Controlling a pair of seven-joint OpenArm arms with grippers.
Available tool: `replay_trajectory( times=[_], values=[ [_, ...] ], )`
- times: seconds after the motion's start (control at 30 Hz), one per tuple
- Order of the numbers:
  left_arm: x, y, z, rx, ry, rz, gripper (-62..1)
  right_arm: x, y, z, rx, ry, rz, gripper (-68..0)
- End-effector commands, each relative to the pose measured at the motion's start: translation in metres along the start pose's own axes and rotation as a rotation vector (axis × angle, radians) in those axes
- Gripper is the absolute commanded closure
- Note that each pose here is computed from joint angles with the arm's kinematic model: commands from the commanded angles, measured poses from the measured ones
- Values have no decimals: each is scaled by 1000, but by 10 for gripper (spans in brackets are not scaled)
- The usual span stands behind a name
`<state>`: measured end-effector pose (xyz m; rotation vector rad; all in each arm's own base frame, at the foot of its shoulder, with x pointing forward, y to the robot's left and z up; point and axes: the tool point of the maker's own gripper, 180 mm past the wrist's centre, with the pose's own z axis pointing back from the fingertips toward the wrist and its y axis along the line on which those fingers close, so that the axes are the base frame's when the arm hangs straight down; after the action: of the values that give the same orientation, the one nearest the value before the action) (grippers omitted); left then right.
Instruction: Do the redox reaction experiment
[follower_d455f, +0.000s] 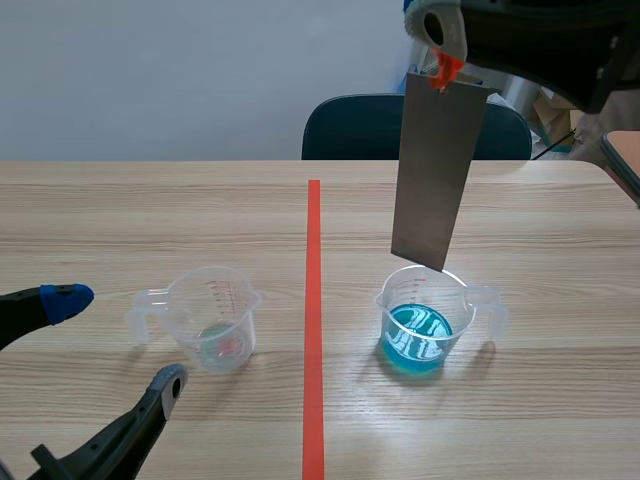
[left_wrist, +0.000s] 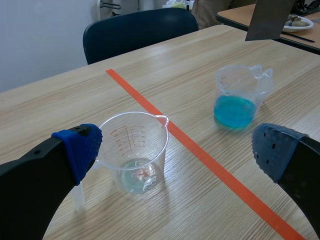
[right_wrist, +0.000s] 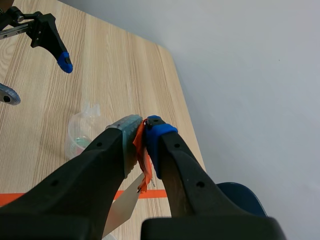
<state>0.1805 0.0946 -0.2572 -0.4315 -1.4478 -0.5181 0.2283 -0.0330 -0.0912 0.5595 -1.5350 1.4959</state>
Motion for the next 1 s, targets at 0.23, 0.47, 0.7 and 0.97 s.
replay_trajectory(
  times=[0.23, 0.47, 0.7, 0.97],
  values=[
    [7, -2, -3, -2, -29, 4, -623, 9, -1, 0, 5, -21, 18, -6],
    [6, -2, -2, -2, -25, 4, -623, 9, -1, 0, 5, -21, 18, -6],
    [6, -2, -2, -2, -25, 4, -623, 9, -1, 0, 5, -21, 18, -6],
    [7, -2, -3, -2, -26, 4, -556, 9, -1, 0, 5, -21, 18, -6]
  ],
)
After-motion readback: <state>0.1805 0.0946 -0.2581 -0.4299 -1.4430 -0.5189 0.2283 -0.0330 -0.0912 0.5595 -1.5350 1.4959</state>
